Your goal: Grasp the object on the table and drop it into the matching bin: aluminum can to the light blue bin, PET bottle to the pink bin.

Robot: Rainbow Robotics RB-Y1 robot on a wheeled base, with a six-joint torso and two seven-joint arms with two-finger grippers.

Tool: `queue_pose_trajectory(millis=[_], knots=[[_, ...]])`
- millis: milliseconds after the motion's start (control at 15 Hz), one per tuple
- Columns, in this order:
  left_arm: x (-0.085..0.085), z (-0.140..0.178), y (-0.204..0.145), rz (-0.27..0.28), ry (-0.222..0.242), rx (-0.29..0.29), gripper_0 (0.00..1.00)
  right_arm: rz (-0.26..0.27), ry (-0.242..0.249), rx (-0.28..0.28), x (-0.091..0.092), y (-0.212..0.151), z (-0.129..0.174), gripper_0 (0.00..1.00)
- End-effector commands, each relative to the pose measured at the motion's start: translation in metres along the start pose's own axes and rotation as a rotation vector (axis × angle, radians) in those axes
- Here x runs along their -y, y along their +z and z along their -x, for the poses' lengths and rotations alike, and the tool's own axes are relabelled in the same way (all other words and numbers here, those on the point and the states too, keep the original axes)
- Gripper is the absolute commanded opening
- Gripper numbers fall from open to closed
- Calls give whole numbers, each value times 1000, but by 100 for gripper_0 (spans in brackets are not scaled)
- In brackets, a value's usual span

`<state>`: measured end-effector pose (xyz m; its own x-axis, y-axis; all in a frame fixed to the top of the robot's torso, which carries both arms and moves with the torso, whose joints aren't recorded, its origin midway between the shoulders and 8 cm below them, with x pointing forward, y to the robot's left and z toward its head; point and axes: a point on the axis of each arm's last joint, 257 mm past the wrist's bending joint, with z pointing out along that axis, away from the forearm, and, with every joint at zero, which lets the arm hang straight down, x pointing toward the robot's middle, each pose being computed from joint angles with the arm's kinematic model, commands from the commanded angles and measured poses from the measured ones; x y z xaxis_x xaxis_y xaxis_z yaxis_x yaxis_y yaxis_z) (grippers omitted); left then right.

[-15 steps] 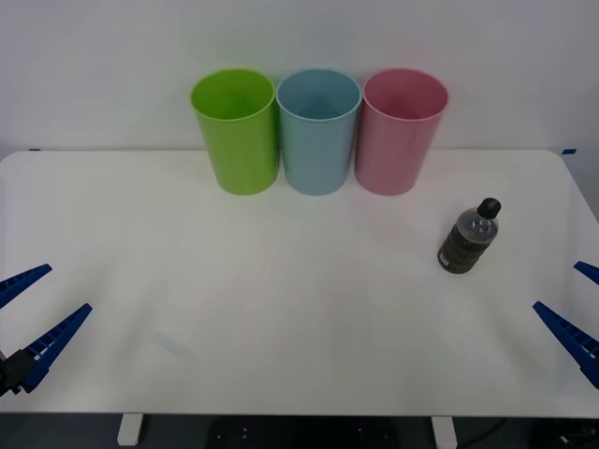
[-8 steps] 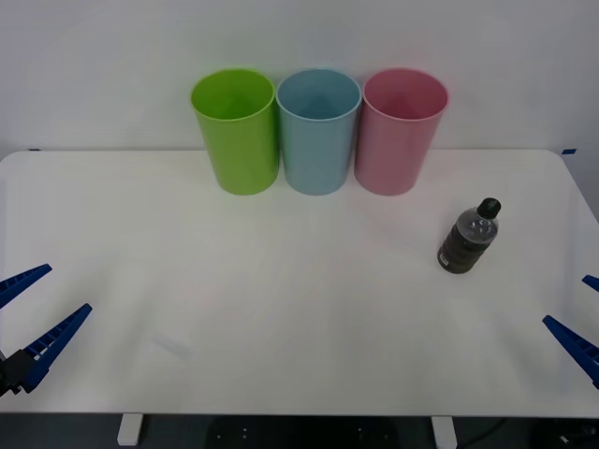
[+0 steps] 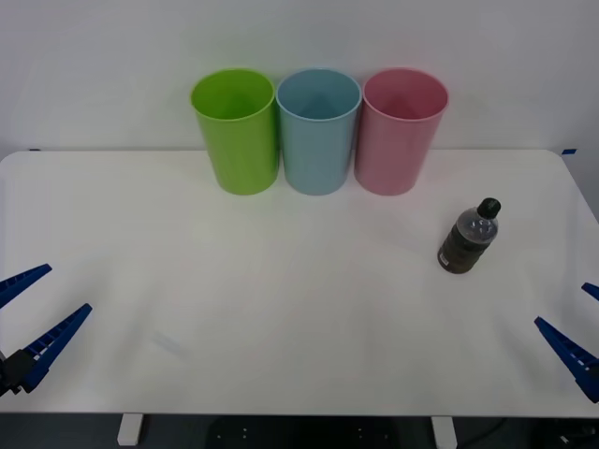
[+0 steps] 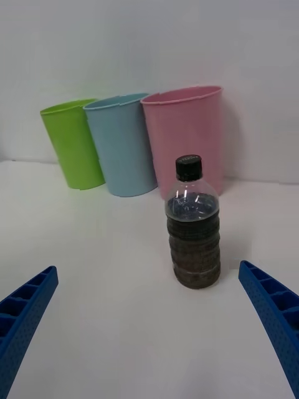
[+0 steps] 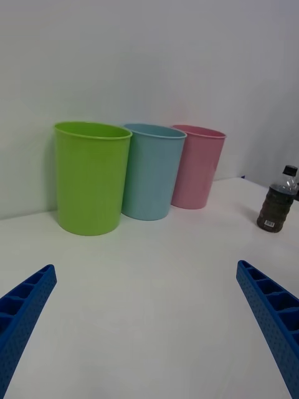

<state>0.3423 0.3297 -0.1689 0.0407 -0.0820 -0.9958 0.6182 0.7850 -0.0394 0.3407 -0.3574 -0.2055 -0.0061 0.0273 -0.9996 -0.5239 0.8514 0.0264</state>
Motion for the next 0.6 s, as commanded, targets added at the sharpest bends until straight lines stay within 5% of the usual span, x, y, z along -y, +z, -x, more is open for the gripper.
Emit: queue_pose_trajectory(millis=[67, 333, 600], knots=[[0, 0, 0, 0, 0, 0, 100, -74, -59, -9, 13, 3, -14, 100], [0, 0, 0, 0, 0, 0, 100, -153, -98, -10, 24, 11, -27, 100], [0, 0, 0, 0, 0, 0, 100, -198, -56, -9, 25, 21, -38, 100]])
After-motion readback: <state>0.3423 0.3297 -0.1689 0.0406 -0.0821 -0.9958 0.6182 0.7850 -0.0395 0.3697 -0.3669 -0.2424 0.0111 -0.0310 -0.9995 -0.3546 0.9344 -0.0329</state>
